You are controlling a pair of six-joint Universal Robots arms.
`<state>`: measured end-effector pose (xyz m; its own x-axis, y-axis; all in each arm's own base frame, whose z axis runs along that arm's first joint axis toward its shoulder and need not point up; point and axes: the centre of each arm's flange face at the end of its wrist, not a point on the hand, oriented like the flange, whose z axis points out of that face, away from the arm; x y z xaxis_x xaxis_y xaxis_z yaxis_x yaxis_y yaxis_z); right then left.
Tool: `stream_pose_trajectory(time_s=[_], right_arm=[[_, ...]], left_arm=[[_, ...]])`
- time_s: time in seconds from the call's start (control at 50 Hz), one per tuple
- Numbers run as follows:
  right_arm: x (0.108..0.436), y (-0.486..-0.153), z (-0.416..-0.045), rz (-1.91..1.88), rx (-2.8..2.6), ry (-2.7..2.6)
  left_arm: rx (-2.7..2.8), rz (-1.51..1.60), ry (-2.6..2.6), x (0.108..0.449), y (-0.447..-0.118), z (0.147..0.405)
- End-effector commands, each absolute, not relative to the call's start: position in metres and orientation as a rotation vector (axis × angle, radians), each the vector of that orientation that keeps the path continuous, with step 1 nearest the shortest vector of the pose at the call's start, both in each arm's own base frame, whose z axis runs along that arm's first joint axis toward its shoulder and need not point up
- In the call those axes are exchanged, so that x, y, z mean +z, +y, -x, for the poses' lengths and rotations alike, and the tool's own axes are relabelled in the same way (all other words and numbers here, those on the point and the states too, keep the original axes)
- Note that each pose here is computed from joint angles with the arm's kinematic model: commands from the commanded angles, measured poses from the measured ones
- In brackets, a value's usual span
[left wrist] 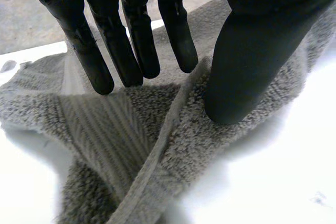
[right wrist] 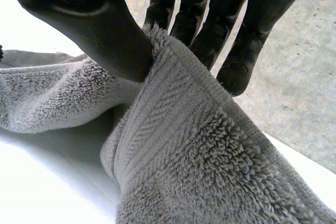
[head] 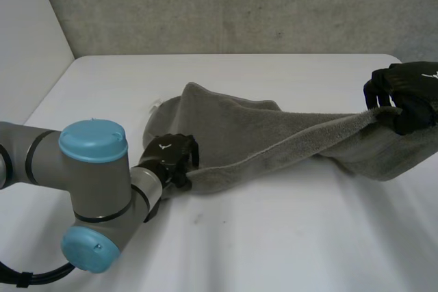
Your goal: Fold the towel.
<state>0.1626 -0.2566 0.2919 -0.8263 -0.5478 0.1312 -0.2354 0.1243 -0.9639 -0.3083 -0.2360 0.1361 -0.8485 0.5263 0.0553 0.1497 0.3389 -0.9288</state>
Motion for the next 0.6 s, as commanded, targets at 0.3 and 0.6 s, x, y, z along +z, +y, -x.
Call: stream_pose_trajectory(time_s=[0.3,0.6], right_arm=[[0.351,-0.258,-0.159,0.847,-2.038,2.009],[0.410,-0.238,-0.164,0.964,-2.103,1.967]], left_arm=[[1.804,0.526,-2.045,0.235,-0.232,0.287],[2.307,0.648,-1.882,0.347,-0.222,0.231]])
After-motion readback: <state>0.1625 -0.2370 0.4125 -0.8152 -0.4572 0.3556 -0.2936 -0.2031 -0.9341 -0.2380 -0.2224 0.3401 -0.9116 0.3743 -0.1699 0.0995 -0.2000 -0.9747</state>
